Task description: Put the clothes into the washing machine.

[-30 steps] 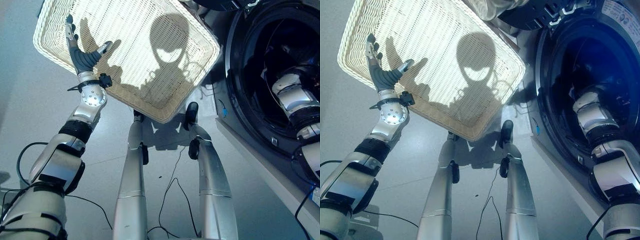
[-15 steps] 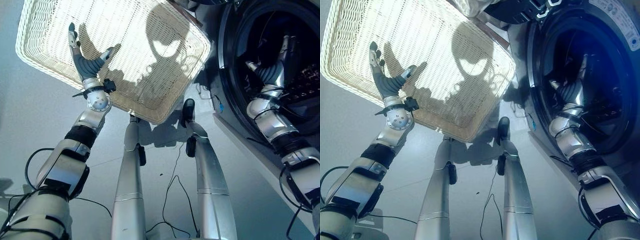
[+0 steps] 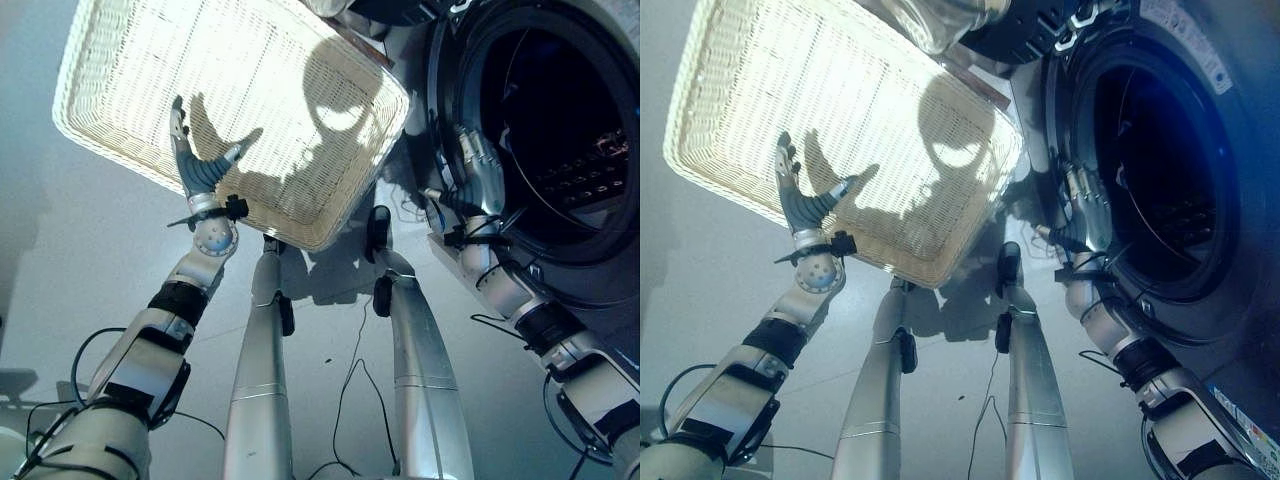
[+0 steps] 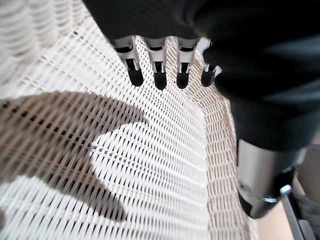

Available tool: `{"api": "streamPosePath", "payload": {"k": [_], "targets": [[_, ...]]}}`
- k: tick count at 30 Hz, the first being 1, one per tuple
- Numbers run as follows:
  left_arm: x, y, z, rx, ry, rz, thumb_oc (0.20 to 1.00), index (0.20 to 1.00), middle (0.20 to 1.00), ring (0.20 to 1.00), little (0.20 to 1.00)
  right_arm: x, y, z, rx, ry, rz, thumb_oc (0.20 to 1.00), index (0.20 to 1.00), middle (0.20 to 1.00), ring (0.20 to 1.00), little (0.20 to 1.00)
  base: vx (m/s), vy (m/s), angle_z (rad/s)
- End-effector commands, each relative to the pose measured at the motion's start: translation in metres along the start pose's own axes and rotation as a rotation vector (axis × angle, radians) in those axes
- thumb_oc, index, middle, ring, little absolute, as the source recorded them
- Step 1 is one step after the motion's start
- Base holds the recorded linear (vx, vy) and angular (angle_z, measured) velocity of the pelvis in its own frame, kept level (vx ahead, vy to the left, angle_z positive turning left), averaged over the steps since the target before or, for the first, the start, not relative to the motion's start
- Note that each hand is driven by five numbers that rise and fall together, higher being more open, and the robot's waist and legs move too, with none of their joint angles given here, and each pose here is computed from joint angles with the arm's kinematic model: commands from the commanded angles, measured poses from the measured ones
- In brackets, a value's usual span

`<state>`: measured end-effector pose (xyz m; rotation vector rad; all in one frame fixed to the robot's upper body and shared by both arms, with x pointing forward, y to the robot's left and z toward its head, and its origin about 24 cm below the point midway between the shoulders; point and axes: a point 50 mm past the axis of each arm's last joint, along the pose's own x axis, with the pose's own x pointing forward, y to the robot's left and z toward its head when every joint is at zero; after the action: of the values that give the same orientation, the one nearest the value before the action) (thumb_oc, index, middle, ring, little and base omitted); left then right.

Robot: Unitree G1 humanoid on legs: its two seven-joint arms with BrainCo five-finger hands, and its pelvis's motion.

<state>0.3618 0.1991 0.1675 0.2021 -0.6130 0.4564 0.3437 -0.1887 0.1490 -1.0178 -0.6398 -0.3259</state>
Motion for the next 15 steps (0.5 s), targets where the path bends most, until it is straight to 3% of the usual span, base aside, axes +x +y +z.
{"api": "streamPosePath", "payload": {"k": [1,8,13,15], "targets": [[-0.017,-0.005,-0.010,-0.019,0.041,-0.047,1.000,1.000,1.000,1.000,1.000,-0.021,0.014,0.017,0.074,-0.115,0.116,1.000,1.000,1.000,1.000,1.000,-0.04,0.004,0.02],[-0.073,0.004,-0.056,0.090,0.236,-0.192,1.000,1.000,1.000,1.000,1.000,-0.066,0.040,0.004,0.164,-0.004,0.308,1.000,1.000,1.000,1.000,1.000,-0.04,-0.015,-0.02],[-0.119,0.021,-0.087,0.187,0.396,-0.298,1.000,1.000,1.000,1.000,1.000,-0.111,0.052,-0.023,0.175,0.169,0.458,1.000,1.000,1.000,1.000,1.000,0.00,-0.015,0.04],[-0.151,0.038,-0.106,0.252,0.518,-0.370,1.000,1.000,1.000,1.000,1.000,-0.146,0.059,-0.040,0.192,0.326,0.554,1.000,1.000,1.000,1.000,1.000,0.06,-0.023,0.08]]}}
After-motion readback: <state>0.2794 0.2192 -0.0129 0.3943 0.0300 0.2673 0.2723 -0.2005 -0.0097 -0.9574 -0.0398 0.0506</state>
